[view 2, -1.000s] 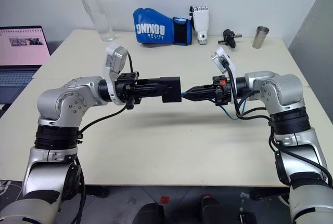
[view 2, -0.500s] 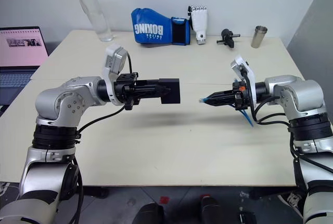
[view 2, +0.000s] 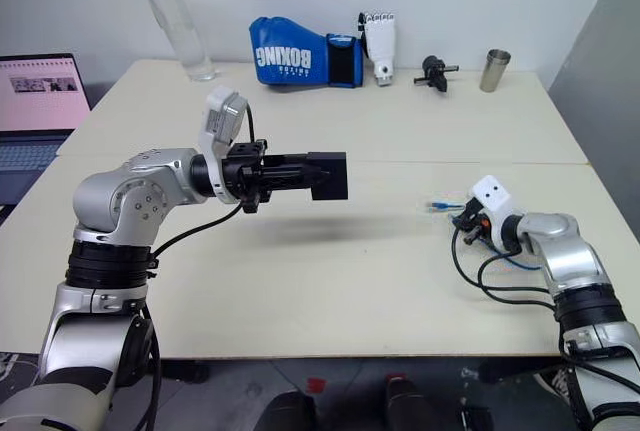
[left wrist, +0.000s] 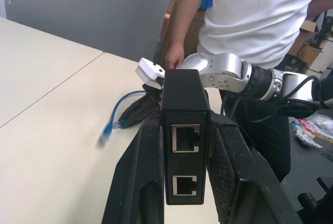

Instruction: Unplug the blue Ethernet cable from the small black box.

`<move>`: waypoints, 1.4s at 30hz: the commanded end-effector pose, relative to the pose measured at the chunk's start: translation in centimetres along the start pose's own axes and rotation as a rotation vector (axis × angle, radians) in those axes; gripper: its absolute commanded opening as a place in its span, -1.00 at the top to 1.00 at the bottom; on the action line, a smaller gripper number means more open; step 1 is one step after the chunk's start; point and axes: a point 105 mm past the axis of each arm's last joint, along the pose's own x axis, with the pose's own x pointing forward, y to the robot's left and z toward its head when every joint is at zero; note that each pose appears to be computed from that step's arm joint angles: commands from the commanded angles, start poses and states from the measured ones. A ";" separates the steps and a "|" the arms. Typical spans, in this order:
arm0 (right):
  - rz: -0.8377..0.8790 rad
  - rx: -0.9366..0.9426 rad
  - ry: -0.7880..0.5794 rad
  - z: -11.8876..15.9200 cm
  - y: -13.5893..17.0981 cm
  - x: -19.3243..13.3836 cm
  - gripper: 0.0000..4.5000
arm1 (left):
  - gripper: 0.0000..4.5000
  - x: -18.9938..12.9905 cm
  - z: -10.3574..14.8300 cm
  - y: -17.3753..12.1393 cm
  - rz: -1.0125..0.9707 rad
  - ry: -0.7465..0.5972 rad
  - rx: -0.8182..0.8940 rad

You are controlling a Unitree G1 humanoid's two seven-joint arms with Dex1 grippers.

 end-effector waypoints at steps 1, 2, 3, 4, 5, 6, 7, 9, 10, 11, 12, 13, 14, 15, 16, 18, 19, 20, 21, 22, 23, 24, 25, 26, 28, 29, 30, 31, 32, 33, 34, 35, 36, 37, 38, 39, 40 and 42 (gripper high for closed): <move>0.018 -0.006 -0.015 0.4 0.6 -0.5 0.62 | 0.66 0.3 1.0 -0.4 -0.017 -0.010 0.051; 0.028 -0.004 -0.014 0.5 0.7 -0.6 0.52 | 0.66 0.3 1.0 -0.4 -0.019 -0.010 0.051; 0.033 -0.002 -0.015 0.5 0.8 -0.7 0.36 | 0.66 0.3 1.0 -0.4 -0.020 -0.011 0.051; 0.035 -0.003 -0.017 0.6 0.8 -0.8 0.30 | 0.66 0.3 1.0 -0.4 -0.021 -0.011 0.051; 0.046 -0.005 -0.019 0.7 0.9 -1.0 0.22 | 0.66 0.3 1.0 -0.4 -0.023 -0.011 0.050; 0.049 -0.006 -0.021 0.9 0.8 -1.1 0.14 | 0.66 0.4 1.0 -0.4 -0.024 -0.012 0.050; 0.055 -0.006 -0.026 1.1 0.9 -1.3 0.05 | 0.66 0.4 1.0 -0.4 -0.025 -0.013 0.050; 0.071 -0.007 -0.034 1.7 1.0 -1.6 -0.16 | 0.66 0.4 1.0 -0.5 -0.026 -0.014 0.050; 0.075 -0.013 -0.039 2.0 1.0 -1.8 -0.25 | 0.66 0.4 1.0 -0.5 -0.026 -0.014 0.050; 0.075 -0.018 -0.043 2.3 1.0 -1.9 -0.38 | 0.66 0.4 0.9 -0.5 -0.026 -0.015 0.050; 0.079 -0.030 -0.050 2.8 1.0 -2.2 -0.48 | 0.66 0.4 0.9 -0.5 -0.024 -0.015 0.050; 0.083 -0.039 -0.055 3.1 1.1 -2.4 -0.59 | 0.66 0.3 0.9 -0.5 -0.023 -0.015 0.050; 0.089 -0.047 -0.071 4.1 1.0 -3.1 -0.70 | 0.66 0.1 0.8 -0.4 -0.017 -0.013 0.053; 0.098 -0.050 -0.092 5.1 1.1 -3.8 -0.80 | 0.66 -0.2 0.8 -0.4 -0.011 -0.009 0.055; 0.103 -0.045 -0.111 5.9 1.2 -4.4 -0.91 | 0.66 -0.4 0.7 -0.3 -0.002 -0.005 0.057; 0.128 -0.025 -0.148 7.3 1.7 -5.4 -0.97 | 0.66 -0.9 0.7 -0.2 0.015 0.001 0.060; 0.176 0.013 -0.201 8.7 2.4 -6.3 -0.97 | 0.66 -1.3 0.7 0.1 0.034 0.003 0.062; 0.227 0.036 -0.254 10.1 3.2 -7.2 -0.97 | 0.66 -1.6 0.8 0.3 0.053 0.002 0.065; 0.289 0.047 -0.304 11.4 4.1 -8.2 -0.97 | 0.66 -1.9 0.8 0.6 0.073 -0.002 0.067; 0.346 0.047 -0.341 12.4 5.1 -9.2 -0.97 | 0.66 -2.2 0.9 0.8 0.092 -0.008 0.070; 0.392 0.053 -0.384 13.5 5.9 -10.0 -0.97 | 0.66 -2.4 0.9 1.1 0.112 -0.015 0.072; 0.431 0.066 -0.425 14.6 6.6 -10.7 -0.97 | 0.66 -2.5 0.9 1.3 0.130 -0.022 0.073; 0.466 0.085 -0.471 15.8 7.3 -11.3 -0.97 | 0.66 -2.5 0.9 1.5 0.147 -0.033 0.075; 0.487 0.086 -0.511 16.8 8.1 -11.7 -0.97 | 0.66 -2.5 1.1 1.8 0.173 -0.048 0.081; 0.481 0.065 -0.536 17.3 9.2 -11.7 -0.97 | 0.66 -2.6 1.4 2.4 0.226 -0.068 0.098; 0.467 0.048 -0.528 17.0 9.7 -11.4 -0.97 | 0.66 -2.8 1.4 2.9 0.255 -0.072 0.108; 0.459 0.044 -0.520 16.6 10.0 -11.1 -0.97 | 0.66 -3.1 1.4 3.4 0.289 -0.073 0.120; 0.455 0.044 -0.517 16.4 10.3 -10.9 -0.97 | 0.66 -3.3 1.4 3.7 0.312 -0.074 0.128; 0.438 0.058 -0.514 15.8 10.4 -10.4 -0.97 | 0.66 -4.1 1.3 5.3 0.416 -0.087 0.142; 0.423 0.067 -0.515 15.5 10.6 -10.0 -0.97 | 0.66 -5.0 1.1 6.6 0.513 -0.092 0.156; 0.407 0.071 -0.521 15.3 10.7 -9.7 -0.97 | 0.66 -5.8 0.8 7.8 0.597 -0.088 0.176; 0.363 0.063 -0.532 15.3 10.7 -9.1 -0.97 | 0.66 -6.6 0.4 8.7 0.675 -0.089 0.189; 0.320 0.060 -0.549 15.4 10.5 -8.6 -0.97 | 0.66 -7.0 0.1 9.3 0.722 -0.094 0.194; 0.293 0.082 -0.576 15.7 10.5 -8.1 -0.97 | 0.66 -7.4 -0.6 9.8 0.776 -0.079 0.213; 0.279 0.092 -0.594 15.8 10.8 -7.6 -0.97 | 0.66 -7.7 -1.3 10.4 0.838 -0.062 0.225; 0.274 0.100 -0.605 15.8 11.0 -7.4 -0.97 | 0.66 -8.0 -1.8 10.8 0.877 -0.049 0.236; 0.280 0.084 -0.606 15.7 11.8 -6.9 -0.97 | 0.66 -8.4 -2.6 11.3 0.937 -0.031 0.242; 0.299 0.040 -0.601 15.2 13.4 -6.1 -0.97 | 0.66 -9.2 -3.9 12.2 1.035 -0.024 0.234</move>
